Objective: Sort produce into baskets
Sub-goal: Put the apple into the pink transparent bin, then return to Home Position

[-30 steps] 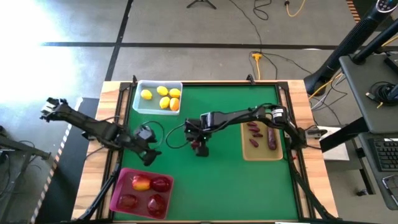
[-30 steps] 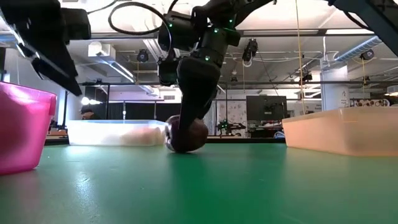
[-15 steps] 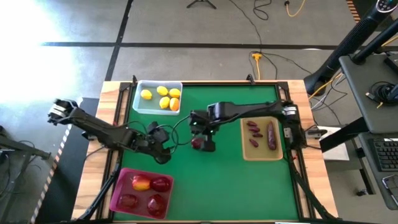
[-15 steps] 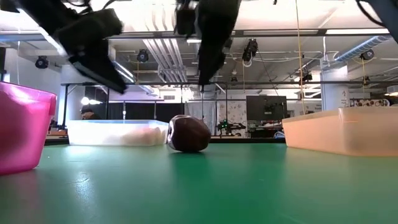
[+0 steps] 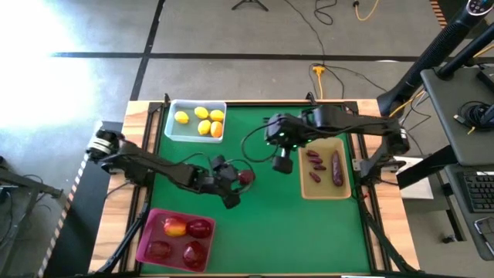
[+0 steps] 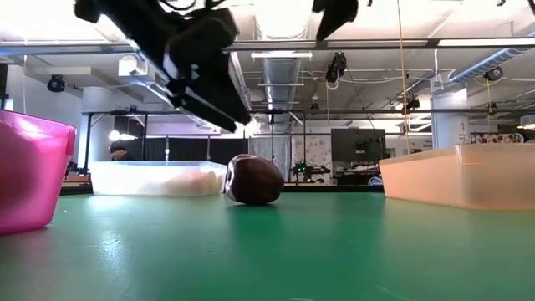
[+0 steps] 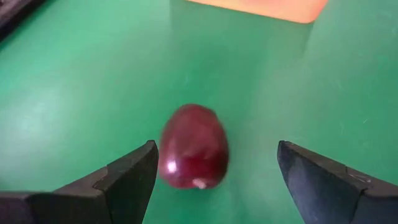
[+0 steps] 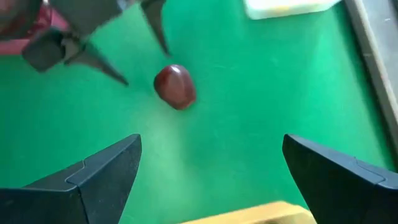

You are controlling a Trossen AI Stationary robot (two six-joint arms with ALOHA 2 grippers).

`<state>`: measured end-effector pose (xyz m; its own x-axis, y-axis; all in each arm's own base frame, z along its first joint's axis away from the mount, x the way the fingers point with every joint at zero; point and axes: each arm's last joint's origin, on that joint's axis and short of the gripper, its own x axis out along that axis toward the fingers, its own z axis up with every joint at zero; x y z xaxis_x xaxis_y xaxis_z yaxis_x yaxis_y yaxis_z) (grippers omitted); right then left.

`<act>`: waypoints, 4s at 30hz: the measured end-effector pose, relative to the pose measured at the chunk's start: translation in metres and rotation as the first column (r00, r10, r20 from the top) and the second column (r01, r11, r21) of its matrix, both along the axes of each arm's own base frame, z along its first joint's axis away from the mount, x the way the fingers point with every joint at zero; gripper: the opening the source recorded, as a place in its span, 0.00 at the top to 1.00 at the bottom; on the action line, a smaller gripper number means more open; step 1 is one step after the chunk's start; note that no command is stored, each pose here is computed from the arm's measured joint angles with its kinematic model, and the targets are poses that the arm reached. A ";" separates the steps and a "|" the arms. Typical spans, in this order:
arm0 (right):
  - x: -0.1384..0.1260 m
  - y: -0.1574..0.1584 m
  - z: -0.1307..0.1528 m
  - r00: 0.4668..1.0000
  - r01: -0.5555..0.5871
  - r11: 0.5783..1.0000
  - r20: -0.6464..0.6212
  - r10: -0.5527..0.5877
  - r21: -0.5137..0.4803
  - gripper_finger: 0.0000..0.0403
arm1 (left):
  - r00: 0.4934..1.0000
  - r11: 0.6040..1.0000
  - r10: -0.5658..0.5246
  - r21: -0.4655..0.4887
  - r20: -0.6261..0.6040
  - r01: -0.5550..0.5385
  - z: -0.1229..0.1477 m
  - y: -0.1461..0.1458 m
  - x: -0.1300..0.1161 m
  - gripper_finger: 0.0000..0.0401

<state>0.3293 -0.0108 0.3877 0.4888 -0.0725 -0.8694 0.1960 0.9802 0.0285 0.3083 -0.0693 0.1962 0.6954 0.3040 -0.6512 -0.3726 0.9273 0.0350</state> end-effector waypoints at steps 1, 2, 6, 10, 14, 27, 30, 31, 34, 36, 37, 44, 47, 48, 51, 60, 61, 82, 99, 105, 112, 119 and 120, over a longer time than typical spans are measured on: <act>-0.005 0.001 0.004 1.000 0.006 1.000 0.007 -0.006 -0.007 0.05 | 1.000 1.000 0.000 -0.007 -0.003 0.000 -0.001 -0.002 0.006 0.23; -0.010 0.002 0.009 1.000 0.012 1.000 0.019 -0.011 -0.016 0.05 | 1.000 1.000 0.005 -0.015 -0.003 -0.006 -0.002 -0.003 0.011 0.23; -0.027 0.005 0.023 0.998 0.037 0.999 0.057 -0.034 -0.039 0.05 | 1.000 1.000 0.016 -0.025 0.006 -0.016 -0.003 -0.003 0.018 0.23; -0.037 0.007 0.032 0.994 0.073 0.996 0.089 -0.068 -0.056 0.05 | 0.999 0.998 0.008 -0.056 -0.031 -0.010 -0.009 0.006 0.017 0.21; -0.040 0.010 0.035 0.990 0.101 0.992 0.104 -0.094 -0.069 0.05 | 0.998 1.000 -0.016 -0.021 -0.057 0.015 -0.018 0.008 0.022 0.17; -0.047 0.022 0.031 0.988 0.150 0.988 0.046 -0.148 -0.034 0.05 | 0.998 1.000 -0.030 0.007 -0.047 0.030 -0.021 0.028 0.034 0.12; -0.046 0.024 0.030 0.985 0.165 0.986 0.048 -0.164 -0.020 0.05 | 0.997 0.999 -0.051 -0.016 -0.063 0.050 -0.029 0.034 0.037 0.12; -0.046 0.025 0.030 0.984 0.170 0.985 0.048 -0.169 -0.015 0.05 | 0.996 0.998 -0.055 -0.013 -0.071 0.054 -0.031 0.035 0.038 0.12; -0.046 0.027 0.030 0.983 0.176 0.984 0.050 -0.176 -0.007 0.05 | 0.997 0.998 -0.056 -0.013 -0.047 0.055 -0.033 0.035 0.041 0.12; -0.046 0.028 0.030 0.984 0.172 0.985 0.049 -0.171 -0.006 0.05 | 0.997 0.998 -0.058 -0.008 -0.042 0.058 -0.035 0.036 0.043 0.12; -0.046 0.028 0.030 0.984 0.171 0.985 0.049 -0.171 -0.006 0.05 | 0.997 0.998 -0.056 -0.005 -0.043 0.056 -0.037 0.037 0.044 0.12; -0.047 0.028 0.031 0.989 0.144 0.989 0.039 -0.145 0.026 0.05 | 0.999 0.999 -0.033 -0.001 -0.034 0.033 -0.030 0.047 0.046 0.12; -0.050 0.029 0.034 0.991 0.130 0.991 0.028 -0.131 0.037 0.05 | 0.999 0.999 -0.035 -0.009 -0.032 0.035 -0.018 0.044 0.044 0.12; -0.051 0.028 0.034 0.992 0.127 0.991 0.023 -0.127 0.035 0.05 | 0.998 0.999 -0.038 -0.011 -0.041 0.037 -0.016 0.042 0.043 0.12; -0.054 0.028 0.034 0.992 0.123 0.992 0.003 -0.124 0.028 0.05 | 0.997 0.999 -0.045 -0.023 -0.064 0.044 -0.015 0.039 0.038 0.12; -0.055 0.028 0.034 0.998 0.063 0.998 -0.008 -0.063 -0.009 0.05 | 0.990 0.998 -0.057 -0.042 -0.130 0.052 -0.062 0.034 0.044 0.12; -0.055 0.028 0.034 0.998 0.055 0.998 -0.009 -0.055 -0.012 0.05 | 0.988 0.998 -0.057 -0.042 -0.146 0.051 -0.068 0.033 0.044 0.12; -0.064 0.029 0.030 0.994 0.010 1.000 -0.110 -0.009 0.011 0.05 | 0.996 0.985 -0.085 -0.155 -0.034 0.079 -0.013 0.025 0.058 0.36; -0.082 0.027 0.039 0.985 -0.133 0.989 -0.117 0.125 -0.059 0.05 | 0.662 0.726 -0.484 -0.685 -0.572 -0.060 0.071 -0.104 -0.059 0.36; -0.085 0.029 0.042 0.981 -0.172 0.982 -0.102 0.164 -0.074 0.05 | 0.578 0.631 -0.479 -0.717 -0.660 -0.296 0.046 -0.139 -0.086 0.36; -0.096 0.038 0.048 0.976 -0.211 0.975 -0.070 0.206 -0.075 0.05 | 0.528 0.624 -0.366 -0.623 -0.767 -0.472 0.015 -0.142 -0.103 0.21; -0.125 0.058 0.061 0.969 -0.247 0.969 -0.016 0.246 -0.031 0.05 | 0.515 0.627 -0.320 -0.585 -0.795 -0.514 0.008 -0.139 -0.106 0.20; -0.130 0.061 0.063 0.967 -0.254 0.967 -0.002 0.254 -0.025 0.05 | 0.515 0.628 -0.316 -0.583 -0.797 -0.516 0.008 -0.139 -0.106 0.20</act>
